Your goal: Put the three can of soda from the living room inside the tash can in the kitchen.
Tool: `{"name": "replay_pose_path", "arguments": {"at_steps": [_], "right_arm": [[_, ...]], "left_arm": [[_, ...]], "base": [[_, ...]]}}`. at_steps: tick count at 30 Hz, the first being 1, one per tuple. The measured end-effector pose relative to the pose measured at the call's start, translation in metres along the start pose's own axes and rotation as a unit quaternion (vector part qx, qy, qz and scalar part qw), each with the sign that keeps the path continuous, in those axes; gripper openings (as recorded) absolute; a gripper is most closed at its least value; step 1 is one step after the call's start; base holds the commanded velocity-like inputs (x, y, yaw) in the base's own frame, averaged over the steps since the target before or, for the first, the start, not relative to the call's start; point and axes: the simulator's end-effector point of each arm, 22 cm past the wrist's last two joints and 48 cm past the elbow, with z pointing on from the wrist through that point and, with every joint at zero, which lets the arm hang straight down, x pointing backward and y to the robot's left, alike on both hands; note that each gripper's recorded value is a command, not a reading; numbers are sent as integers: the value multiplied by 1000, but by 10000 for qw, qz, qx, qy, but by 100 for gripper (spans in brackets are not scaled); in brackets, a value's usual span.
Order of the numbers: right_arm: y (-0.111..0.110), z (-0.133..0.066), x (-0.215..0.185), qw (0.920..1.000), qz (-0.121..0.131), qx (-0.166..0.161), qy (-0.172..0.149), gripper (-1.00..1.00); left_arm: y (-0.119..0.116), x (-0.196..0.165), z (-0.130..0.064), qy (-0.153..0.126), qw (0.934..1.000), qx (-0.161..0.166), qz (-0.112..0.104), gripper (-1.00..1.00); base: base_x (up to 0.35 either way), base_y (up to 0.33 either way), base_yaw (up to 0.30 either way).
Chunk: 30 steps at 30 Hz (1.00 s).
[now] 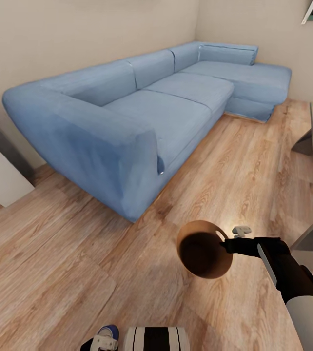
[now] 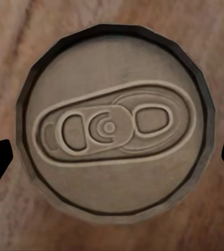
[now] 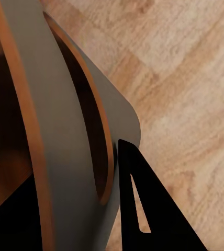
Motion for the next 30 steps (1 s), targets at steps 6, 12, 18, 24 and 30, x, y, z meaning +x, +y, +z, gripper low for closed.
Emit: {"name": "replay_pose_path", "arguments": {"at_steps": [6,12,18,24,30], "right_arm": [[-1,3,3,10000,7,1,31,-100],[-2,5,6,10000,8,6,68,-100],[-2,8,9,9999,18,4,99,-100],[-3,10,12,9999,29,3,130,-100],[-3,13,15,9999,30,3,166,-100]], "left_arm": [[-2,1,1,15,10000,26,19,100],[-2,-40,7,-393,9992,17,15,100],[-1,-88,8,-886,9961,14,1,100],[-2,-92,9,-919,9958,17,12,100],[-2,-88,10,-882,9961,24,23,100]], "base": [[0,0,0],[0,0,0],[0,0,0],[0,0,0],[0,0,0]]}}
